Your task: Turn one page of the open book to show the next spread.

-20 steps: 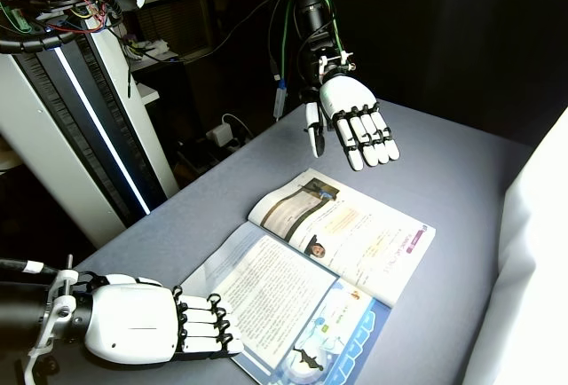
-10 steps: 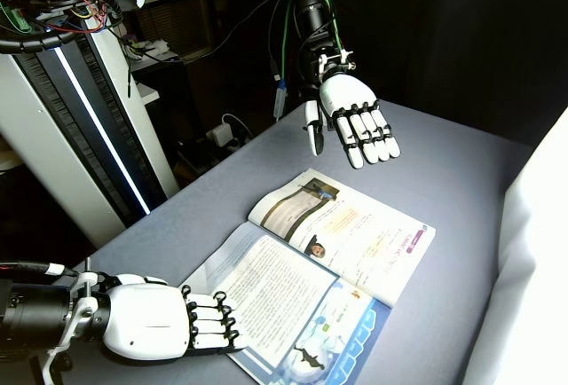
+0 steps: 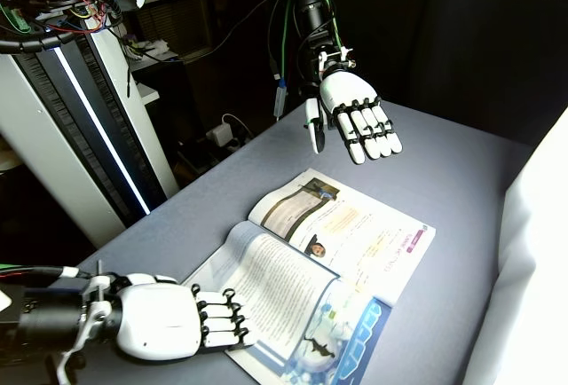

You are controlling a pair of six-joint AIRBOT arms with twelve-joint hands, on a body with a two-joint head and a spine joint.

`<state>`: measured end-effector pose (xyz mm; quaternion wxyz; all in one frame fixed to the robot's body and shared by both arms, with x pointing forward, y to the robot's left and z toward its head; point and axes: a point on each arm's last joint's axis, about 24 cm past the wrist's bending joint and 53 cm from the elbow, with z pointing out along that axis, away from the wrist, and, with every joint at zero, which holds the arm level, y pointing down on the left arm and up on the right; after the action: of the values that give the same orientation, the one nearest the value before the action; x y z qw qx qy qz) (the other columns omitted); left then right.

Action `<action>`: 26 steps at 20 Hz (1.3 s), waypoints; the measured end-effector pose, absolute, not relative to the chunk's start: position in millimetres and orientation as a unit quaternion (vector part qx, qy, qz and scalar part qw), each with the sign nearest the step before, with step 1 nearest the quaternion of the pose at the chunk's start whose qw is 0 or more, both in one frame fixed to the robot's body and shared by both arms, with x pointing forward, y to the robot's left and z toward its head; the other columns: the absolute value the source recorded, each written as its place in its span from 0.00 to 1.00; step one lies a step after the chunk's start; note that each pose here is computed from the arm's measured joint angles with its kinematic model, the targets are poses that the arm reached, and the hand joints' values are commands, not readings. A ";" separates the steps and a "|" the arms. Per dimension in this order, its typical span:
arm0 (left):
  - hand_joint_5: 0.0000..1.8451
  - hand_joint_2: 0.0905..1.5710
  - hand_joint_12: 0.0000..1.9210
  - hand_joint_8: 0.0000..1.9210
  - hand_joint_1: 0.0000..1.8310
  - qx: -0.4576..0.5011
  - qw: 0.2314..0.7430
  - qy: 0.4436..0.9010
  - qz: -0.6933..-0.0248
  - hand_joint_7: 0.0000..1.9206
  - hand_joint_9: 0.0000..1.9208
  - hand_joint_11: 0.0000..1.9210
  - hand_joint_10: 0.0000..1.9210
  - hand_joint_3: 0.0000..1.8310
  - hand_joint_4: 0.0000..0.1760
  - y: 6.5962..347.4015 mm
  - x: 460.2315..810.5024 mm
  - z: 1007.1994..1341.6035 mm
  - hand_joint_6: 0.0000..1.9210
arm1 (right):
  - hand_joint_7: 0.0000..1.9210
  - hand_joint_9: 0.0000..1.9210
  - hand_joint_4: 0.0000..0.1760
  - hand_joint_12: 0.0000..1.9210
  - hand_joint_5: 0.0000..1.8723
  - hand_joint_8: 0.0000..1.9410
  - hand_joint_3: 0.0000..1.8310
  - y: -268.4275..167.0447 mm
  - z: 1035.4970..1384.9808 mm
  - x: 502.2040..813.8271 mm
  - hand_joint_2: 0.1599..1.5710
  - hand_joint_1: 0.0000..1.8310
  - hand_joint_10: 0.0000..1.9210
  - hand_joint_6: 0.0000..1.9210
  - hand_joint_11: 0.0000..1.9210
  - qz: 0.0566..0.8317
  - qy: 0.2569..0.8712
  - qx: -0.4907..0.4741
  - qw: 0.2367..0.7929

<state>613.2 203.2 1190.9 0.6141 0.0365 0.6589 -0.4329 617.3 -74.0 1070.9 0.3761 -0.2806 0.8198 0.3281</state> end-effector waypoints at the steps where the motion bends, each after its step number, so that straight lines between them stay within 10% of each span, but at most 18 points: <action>1: 0.03 0.87 0.00 0.00 0.16 0.037 0.615 0.659 -0.432 0.00 0.00 0.00 0.00 0.00 0.00 203.4 613.2 1191.2 0.00 | 0.00 0.00 0.00 0.00 0.00 0.00 0.00 -72.7 1070.8 617.8 0.75 0.00 0.00 0.00 0.00 0.330 0.820 -0.279 0.376; 20: 0.02 0.90 0.00 0.00 0.01 0.015 0.641 0.640 -0.422 0.00 0.00 0.00 0.00 0.00 0.03 224.3 608.1 1202.6 0.00 | 0.00 0.00 0.00 0.00 0.00 0.00 0.00 35.8 1122.6 619.1 0.74 0.00 0.00 0.00 0.00 0.437 0.727 -0.321 0.422; 26: 0.00 0.86 0.00 0.00 0.00 0.020 0.651 0.627 -0.427 0.00 0.00 0.00 0.00 0.00 0.21 224.9 604.9 1212.5 0.00 | 0.00 0.00 0.00 0.00 0.00 0.00 0.00 69.0 1141.7 618.1 0.74 0.00 0.00 0.00 0.00 0.466 0.697 -0.329 0.434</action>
<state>604.9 224.9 1212.5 0.6514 0.0195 0.6267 -0.4272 618.1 69.0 1141.7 0.4339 -0.3292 0.6970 0.4664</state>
